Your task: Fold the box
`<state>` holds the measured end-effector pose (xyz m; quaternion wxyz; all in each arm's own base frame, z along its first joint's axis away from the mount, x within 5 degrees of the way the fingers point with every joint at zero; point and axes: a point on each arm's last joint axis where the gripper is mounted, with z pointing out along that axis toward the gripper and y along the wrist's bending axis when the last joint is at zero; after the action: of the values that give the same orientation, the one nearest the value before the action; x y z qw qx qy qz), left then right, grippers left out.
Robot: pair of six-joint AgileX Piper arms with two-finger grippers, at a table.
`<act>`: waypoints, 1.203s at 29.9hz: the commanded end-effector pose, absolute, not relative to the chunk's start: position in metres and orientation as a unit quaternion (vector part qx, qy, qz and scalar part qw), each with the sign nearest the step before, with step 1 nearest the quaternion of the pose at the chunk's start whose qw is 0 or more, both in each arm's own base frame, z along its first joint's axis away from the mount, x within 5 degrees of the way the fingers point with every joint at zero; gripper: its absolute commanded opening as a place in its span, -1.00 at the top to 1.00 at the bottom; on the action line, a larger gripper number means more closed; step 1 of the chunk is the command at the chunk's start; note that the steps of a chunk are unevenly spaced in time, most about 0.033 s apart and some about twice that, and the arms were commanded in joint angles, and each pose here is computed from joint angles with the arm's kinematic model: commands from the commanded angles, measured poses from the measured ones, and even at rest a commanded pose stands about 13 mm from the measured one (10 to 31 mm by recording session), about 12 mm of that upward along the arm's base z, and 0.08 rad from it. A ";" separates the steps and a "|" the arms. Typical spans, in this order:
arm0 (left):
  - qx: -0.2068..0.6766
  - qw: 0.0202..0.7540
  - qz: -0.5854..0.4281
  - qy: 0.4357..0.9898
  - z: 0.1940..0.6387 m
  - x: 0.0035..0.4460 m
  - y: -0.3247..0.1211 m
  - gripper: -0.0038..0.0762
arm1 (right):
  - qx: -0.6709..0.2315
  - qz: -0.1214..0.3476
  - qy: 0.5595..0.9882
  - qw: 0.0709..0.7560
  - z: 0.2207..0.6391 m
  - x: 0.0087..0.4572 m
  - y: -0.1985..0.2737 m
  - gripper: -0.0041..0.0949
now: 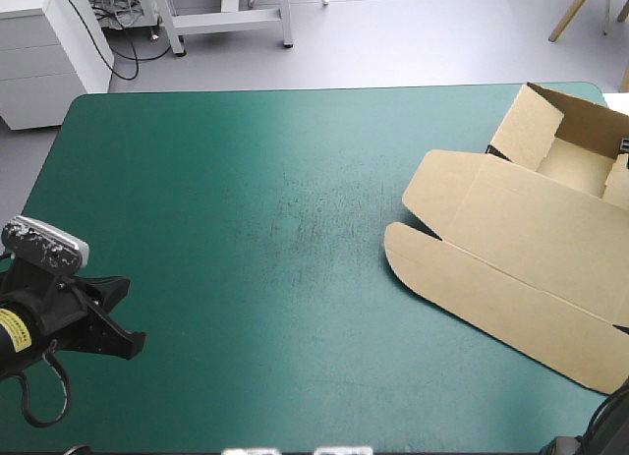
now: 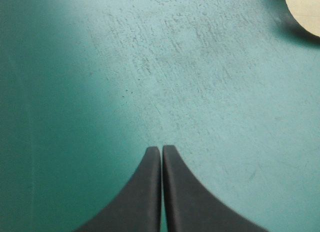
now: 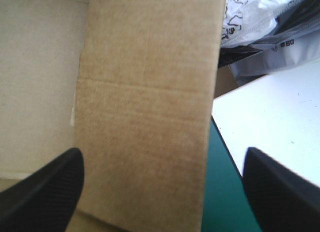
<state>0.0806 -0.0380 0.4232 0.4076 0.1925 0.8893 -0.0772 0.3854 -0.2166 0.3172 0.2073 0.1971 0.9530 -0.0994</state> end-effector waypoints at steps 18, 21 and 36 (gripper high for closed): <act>0.198 0.388 -0.102 0.894 0.425 0.075 -0.041 0.93 | 0.106 0.042 0.920 0.375 0.437 0.318 -0.136 -0.67; 0.196 0.401 -0.099 0.889 0.427 0.075 -0.039 0.93 | 0.079 0.055 0.917 0.388 0.444 0.306 -0.115 -0.07; 0.191 0.510 -0.141 0.827 0.387 0.044 -0.021 0.93 | -0.102 0.058 0.854 0.506 0.458 0.240 -0.002 0.92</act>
<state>0.0470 -0.0217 0.3812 0.4606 0.1916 0.8580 -0.1221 0.2664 -0.0149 0.4378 0.4336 -0.0851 0.8947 0.0656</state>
